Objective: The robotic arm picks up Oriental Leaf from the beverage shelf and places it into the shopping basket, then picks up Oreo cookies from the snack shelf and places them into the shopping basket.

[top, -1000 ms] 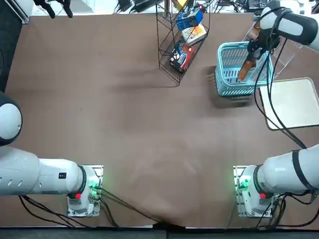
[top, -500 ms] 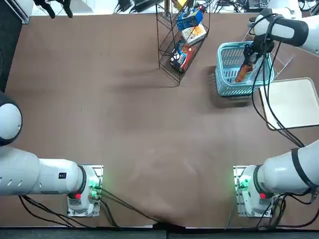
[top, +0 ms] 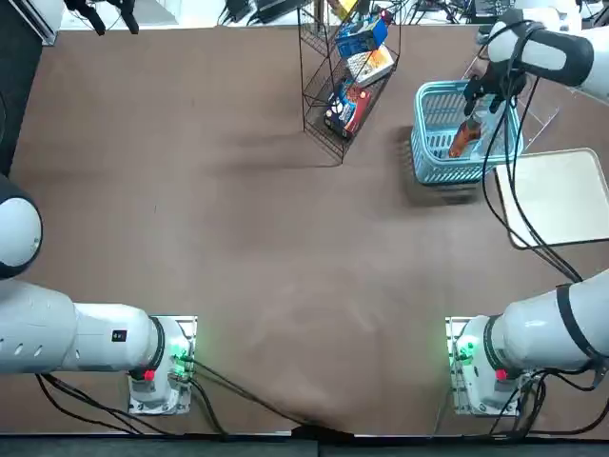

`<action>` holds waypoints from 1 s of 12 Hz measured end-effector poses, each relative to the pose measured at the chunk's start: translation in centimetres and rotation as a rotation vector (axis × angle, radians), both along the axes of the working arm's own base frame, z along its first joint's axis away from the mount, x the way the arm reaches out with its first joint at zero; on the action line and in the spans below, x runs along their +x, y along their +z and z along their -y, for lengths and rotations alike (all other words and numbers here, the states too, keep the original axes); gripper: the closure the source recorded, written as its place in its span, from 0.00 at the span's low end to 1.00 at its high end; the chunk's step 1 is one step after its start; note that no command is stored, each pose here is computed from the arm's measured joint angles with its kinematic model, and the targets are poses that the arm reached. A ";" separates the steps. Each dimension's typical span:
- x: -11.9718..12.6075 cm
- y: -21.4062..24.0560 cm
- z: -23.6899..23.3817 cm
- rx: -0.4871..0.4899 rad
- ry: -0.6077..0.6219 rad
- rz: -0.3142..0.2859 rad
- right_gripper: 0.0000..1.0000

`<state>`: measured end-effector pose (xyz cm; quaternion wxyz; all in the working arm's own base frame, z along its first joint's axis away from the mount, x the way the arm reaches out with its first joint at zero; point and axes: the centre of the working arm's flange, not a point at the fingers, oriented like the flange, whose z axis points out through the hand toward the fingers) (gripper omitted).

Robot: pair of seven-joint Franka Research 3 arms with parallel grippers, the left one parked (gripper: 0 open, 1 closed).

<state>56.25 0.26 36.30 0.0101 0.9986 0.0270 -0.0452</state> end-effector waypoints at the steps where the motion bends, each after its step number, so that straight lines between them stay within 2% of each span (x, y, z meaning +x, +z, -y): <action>1: 0.0 1.4 0.0 -0.003 0.000 -0.004 0.00; 7: -1.0 12.9 0.1 -0.013 -0.008 0.011 0.00; 12: -1.8 15.3 0.1 -0.013 -0.016 0.035 0.00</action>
